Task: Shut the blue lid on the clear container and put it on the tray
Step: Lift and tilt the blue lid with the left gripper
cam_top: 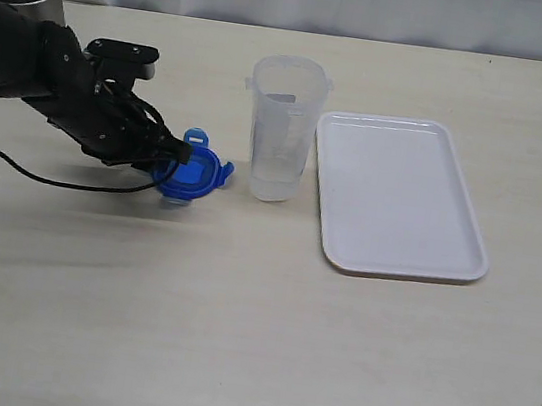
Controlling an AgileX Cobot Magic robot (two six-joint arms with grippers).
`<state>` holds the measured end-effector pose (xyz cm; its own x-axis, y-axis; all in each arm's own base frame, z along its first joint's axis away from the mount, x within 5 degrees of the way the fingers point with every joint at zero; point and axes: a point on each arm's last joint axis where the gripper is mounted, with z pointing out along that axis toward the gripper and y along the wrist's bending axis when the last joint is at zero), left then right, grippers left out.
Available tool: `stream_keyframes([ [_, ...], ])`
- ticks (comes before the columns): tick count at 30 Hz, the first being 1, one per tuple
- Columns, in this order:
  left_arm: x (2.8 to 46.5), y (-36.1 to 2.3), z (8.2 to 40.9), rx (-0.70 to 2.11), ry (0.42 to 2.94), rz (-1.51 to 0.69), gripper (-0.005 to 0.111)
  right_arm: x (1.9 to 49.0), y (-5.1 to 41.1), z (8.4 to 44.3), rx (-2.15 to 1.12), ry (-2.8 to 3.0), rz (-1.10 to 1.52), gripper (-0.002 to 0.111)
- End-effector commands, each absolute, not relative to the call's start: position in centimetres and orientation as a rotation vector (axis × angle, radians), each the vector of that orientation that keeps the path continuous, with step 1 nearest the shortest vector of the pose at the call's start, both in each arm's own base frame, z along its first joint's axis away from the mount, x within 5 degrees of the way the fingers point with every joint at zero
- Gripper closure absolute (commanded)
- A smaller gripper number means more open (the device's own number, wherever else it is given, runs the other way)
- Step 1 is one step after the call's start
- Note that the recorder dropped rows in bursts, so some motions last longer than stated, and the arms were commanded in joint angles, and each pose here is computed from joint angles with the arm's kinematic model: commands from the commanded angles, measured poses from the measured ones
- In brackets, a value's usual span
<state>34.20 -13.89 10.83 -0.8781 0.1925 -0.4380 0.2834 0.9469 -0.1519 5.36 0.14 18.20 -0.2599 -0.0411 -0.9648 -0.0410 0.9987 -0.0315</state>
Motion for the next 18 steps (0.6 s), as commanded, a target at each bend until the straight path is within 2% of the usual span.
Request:
stream_keyframes([
  [1,34.7,-13.6,11.0,0.317,2.650,-0.288,0.060,5.3,0.1,18.2,-0.059,1.828,-0.007,0.104],
  [3,34.8,-13.3,11.0,0.306,2.646,-0.284,0.063,5.3,0.1,18.2,-0.059,1.828,-0.007,0.104],
  [8,34.9,-13.1,10.9,0.301,2.653,-0.284,0.079,5.3,0.1,18.2,-0.059,1.828,-0.007,0.104],
  [18,34.9,-13.2,9.0,0.300,2.687,-0.266,0.078,5.3,0.1,18.2,-0.059,1.828,-0.007,0.104],
])
